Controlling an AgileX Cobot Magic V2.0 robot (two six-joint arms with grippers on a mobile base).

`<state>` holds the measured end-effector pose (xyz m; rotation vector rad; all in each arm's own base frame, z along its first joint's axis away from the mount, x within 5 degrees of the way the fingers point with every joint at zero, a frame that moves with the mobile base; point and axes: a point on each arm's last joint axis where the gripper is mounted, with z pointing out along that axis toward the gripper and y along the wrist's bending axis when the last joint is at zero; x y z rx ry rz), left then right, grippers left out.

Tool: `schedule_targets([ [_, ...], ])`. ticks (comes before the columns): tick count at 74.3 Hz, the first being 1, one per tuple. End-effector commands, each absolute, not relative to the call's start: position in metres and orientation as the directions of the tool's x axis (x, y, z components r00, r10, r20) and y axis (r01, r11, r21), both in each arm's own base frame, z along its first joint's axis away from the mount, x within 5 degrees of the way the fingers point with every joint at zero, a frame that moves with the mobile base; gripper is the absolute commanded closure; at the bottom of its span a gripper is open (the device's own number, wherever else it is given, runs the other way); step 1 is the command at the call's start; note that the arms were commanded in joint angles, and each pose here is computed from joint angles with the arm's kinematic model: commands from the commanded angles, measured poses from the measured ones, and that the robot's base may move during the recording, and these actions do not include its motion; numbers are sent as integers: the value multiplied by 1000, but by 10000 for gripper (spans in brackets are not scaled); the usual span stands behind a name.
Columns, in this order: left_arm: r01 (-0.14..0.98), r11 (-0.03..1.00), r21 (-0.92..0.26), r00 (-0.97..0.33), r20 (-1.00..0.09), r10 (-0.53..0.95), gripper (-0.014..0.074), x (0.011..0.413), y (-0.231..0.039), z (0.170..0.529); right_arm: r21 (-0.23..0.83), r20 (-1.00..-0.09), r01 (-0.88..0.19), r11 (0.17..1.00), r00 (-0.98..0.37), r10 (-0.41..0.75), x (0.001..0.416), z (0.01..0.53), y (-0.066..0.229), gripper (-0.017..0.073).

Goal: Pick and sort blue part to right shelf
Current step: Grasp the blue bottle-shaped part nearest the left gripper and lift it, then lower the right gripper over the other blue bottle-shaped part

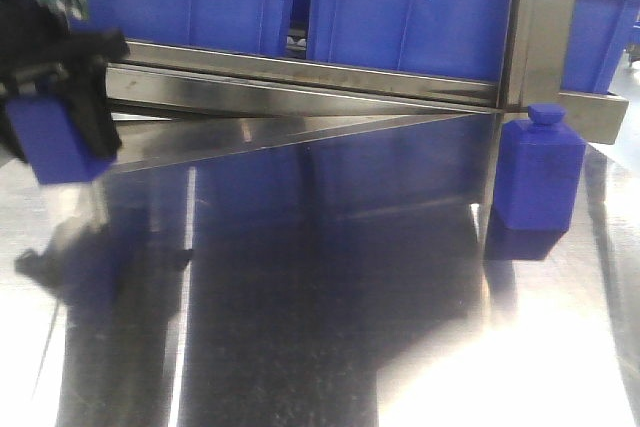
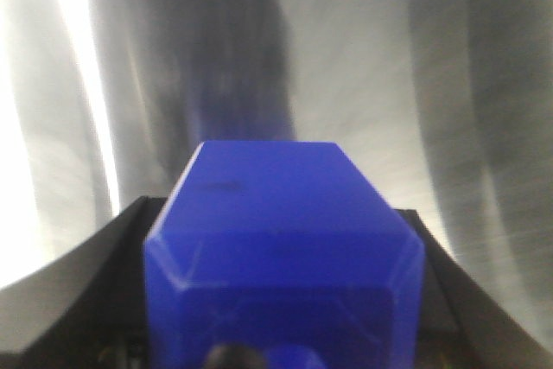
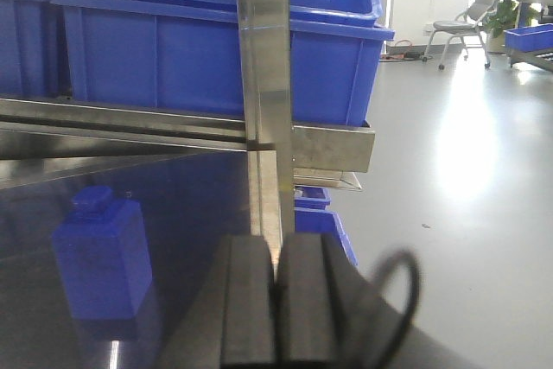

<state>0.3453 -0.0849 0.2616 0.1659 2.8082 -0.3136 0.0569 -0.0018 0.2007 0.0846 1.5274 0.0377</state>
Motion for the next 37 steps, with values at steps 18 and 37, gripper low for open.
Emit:
schedule_targets([
  [18, 208, 965, -157, -663, -749, 21, 313, 262, -64, 356, 91, -982, 16, 996, 166, 87, 53, 217, -2, 503],
  [37, 214, 969, -125, -459, -888, -13, 313, 192, -46, 362, 128, -977, 11, 992, 172, 124, 55, 235, -2, 503],
])
